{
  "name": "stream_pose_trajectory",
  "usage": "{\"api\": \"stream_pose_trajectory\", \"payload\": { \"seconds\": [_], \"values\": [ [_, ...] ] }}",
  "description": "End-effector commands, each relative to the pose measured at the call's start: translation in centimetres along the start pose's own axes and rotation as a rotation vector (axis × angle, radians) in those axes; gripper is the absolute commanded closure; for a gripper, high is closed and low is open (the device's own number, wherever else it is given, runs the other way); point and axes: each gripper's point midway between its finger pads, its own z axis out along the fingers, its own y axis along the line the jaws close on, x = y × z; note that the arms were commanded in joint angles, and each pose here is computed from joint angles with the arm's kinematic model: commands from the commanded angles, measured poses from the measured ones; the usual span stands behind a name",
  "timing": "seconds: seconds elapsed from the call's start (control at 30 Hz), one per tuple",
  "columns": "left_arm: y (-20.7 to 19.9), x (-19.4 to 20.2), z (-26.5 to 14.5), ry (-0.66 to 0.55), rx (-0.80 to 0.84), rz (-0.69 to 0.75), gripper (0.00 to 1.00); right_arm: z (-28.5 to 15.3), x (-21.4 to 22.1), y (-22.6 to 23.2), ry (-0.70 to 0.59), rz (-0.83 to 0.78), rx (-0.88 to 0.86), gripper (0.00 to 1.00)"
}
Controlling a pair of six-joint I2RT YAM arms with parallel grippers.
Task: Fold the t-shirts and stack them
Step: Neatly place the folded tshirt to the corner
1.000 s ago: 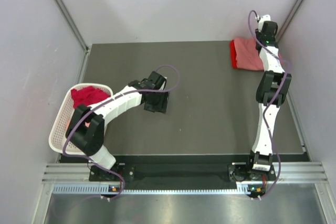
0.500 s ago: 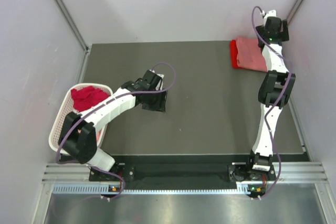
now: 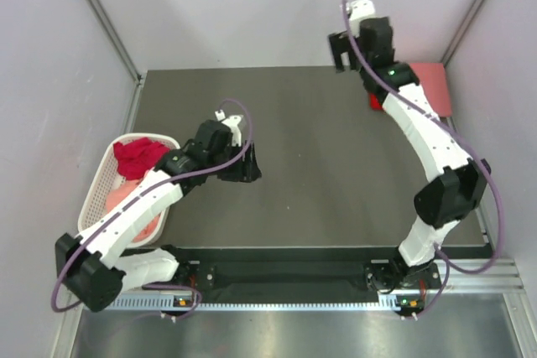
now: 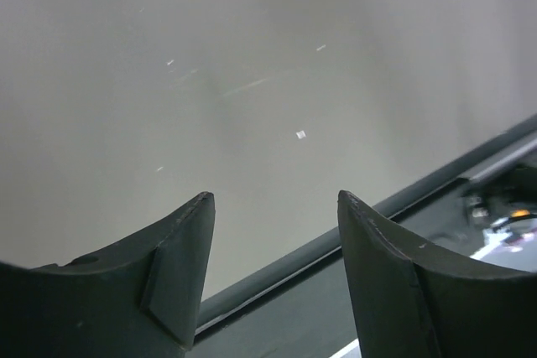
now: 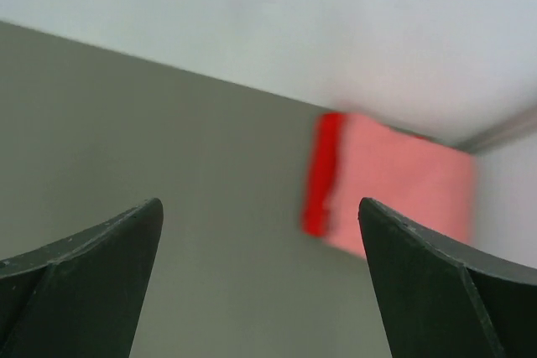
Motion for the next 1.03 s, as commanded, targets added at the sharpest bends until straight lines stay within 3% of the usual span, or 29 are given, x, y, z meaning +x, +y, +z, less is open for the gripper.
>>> {"api": "stream_pose_trajectory", "payload": {
  "seconds": [0.0,0.07,0.1,0.13,0.17,0.23,0.27,0.33,0.37,0.53,0.67,0.9,0.97,1.0],
  "values": [
    [-1.6,-0.7,-1.3,-0.091,0.103,-0.070,0.34,-3.8,4.2,6.6,0.082,0.153,-0.189,0.00],
    [-2.4,-0.8,-2.2,-0.135,0.150,-0.112,0.32,-7.6,3.4,10.9,0.020,0.308,-0.335,0.00],
    [-2.0,0.2,-1.9,-0.122,0.153,-0.130,0.32,-8.3,7.5,13.1,0.086,0.331,-0.379,0.00],
    [-2.2,0.3,-2.4,-0.145,0.175,-0.140,0.31,-11.1,7.0,14.5,0.046,0.380,-0.441,0.00],
    [-2.4,0.2,-2.6,-0.163,0.189,-0.175,0.30,-11.9,10.3,16.4,0.086,0.466,-0.469,0.01],
    [-1.9,1.2,-2.7,-0.192,0.204,-0.210,0.28,-15.4,11.2,17.7,0.081,0.628,-0.525,0.00],
    [-2.2,0.9,-2.9,-0.226,0.233,-0.246,0.28,-16.0,15.2,18.3,0.145,0.653,-0.504,0.00],
    [-1.8,2.0,-3.2,-0.264,0.265,-0.281,0.27,-18.5,16.3,18.1,0.156,0.795,-0.510,0.00],
    [-1.6,2.5,-2.8,-0.282,0.283,-0.310,0.27,-18.9,20.0,18.1,0.212,0.810,-0.474,0.00],
    [-0.3,2.5,-4.7,-0.469,0.355,-0.460,0.20,-22.4,25.6,16.7,0.258,1.060,-0.469,0.00],
    [0.3,4.9,-4.3,-0.472,0.430,-0.558,0.16,-23.6,31.4,15.7,0.360,1.169,-0.372,0.00],
    [0.0,7.5,-4.2,-0.447,0.568,-0.646,0.15,-24.9,31.4,13.4,0.249,1.279,-0.380,0.00],
    [-0.9,8.0,-4.3,-0.401,0.605,-0.619,0.15,-25.2,31.6,13.4,0.256,1.277,-0.389,0.00],
    [-1.4,7.8,-4.7,-0.411,0.638,-0.599,0.15,-25.7,30.2,13.3,0.199,1.292,-0.452,0.00]
  ]
}}
